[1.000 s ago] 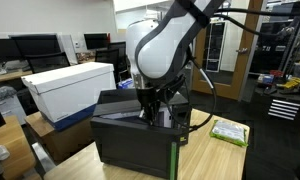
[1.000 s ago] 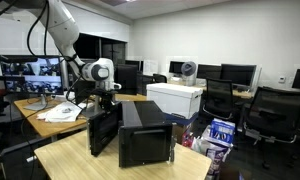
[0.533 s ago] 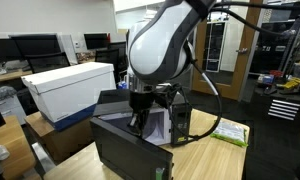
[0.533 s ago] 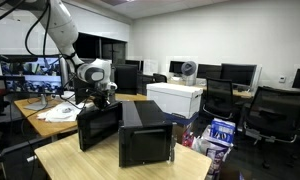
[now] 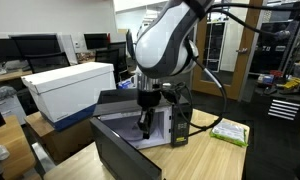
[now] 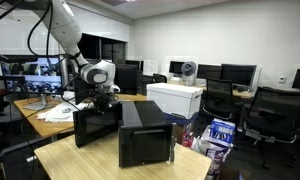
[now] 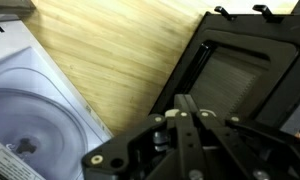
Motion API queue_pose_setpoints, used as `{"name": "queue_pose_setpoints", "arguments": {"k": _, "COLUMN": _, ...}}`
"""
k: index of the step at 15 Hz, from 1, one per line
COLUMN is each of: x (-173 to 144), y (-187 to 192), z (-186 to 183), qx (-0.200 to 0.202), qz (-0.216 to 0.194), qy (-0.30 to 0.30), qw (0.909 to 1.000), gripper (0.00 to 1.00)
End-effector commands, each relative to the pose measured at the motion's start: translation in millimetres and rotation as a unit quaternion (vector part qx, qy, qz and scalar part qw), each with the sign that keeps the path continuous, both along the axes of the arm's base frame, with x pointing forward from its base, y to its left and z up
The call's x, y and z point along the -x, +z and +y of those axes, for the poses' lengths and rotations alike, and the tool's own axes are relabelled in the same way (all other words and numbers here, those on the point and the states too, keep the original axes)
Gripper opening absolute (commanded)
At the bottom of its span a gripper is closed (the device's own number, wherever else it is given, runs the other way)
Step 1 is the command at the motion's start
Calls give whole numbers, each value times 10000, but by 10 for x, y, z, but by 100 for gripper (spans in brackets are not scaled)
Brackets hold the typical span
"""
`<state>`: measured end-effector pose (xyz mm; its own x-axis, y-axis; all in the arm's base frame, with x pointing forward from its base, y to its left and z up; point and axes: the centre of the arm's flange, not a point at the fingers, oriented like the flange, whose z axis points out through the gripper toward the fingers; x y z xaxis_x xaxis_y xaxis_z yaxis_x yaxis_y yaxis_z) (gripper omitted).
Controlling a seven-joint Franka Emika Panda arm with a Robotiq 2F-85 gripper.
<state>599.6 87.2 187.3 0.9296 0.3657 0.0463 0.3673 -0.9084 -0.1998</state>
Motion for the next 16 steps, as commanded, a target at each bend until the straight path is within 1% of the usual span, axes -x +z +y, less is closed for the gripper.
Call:
{"name": "queue_pose_setpoints", "arguments": {"k": 1, "x": 69, "y": 17, "z": -32, "qx": 22, "qz": -88, "qy": 143, "qw": 9999, "gripper": 0}}
{"name": "queue_pose_setpoints", "arguments": {"k": 4, "x": 85, "y": -18, "z": 136, "qx": 80, "qz": -169, "qy": 299, "qw": 9994, "gripper": 0}}
{"name": "queue_pose_setpoints", "arguments": {"k": 5, "x": 91, "y": -27, "z": 226, "qx": 182, "qz": -209, "qy": 269, "qw": 9993, "gripper": 0}}
{"name": "queue_pose_setpoints", "arguments": {"k": 7, "x": 96, "y": -39, "z": 431, "qx": 252, "qz": -307, "qy": 173, "qw": 9991, "gripper": 0}}
{"name": "queue_pose_setpoints", "arguments": {"k": 8, "x": 98, "y": -42, "z": 529, "qx": 225, "qz": -348, "qy": 71, "qw": 9991, "gripper": 0}}
{"name": "queue_pose_setpoints", "arguments": {"k": 9, "x": 119, "y": -35, "z": 741, "qx": 88, "qz": -607, "qy": -157, "qw": 9980, "gripper": 0}}
{"name": "queue_pose_setpoints", "arguments": {"k": 10, "x": 123, "y": -16, "z": 859, "qx": -23, "qz": -866, "qy": -303, "qw": 9958, "gripper": 0}}
{"name": "queue_pose_setpoints", "arguments": {"k": 12, "x": 111, "y": -6, "z": 977, "qx": -167, "qz": -1126, "qy": -450, "qw": 9925, "gripper": 0}}
{"name": "queue_pose_setpoints", "arguments": {"k": 14, "x": 119, "y": -24, "z": 1062, "qx": -218, "qz": -1235, "qy": -514, "qw": 9908, "gripper": 0}}
{"name": "queue_pose_setpoints", "arguments": {"k": 15, "x": 116, "y": -28, "z": 1080, "qx": -191, "qz": -1220, "qy": -538, "qw": 9909, "gripper": 0}}
{"name": "queue_pose_setpoints", "arguments": {"k": 16, "x": 101, "y": -38, "z": 1050, "qx": -81, "qz": -1161, "qy": -580, "qw": 9915, "gripper": 0}}
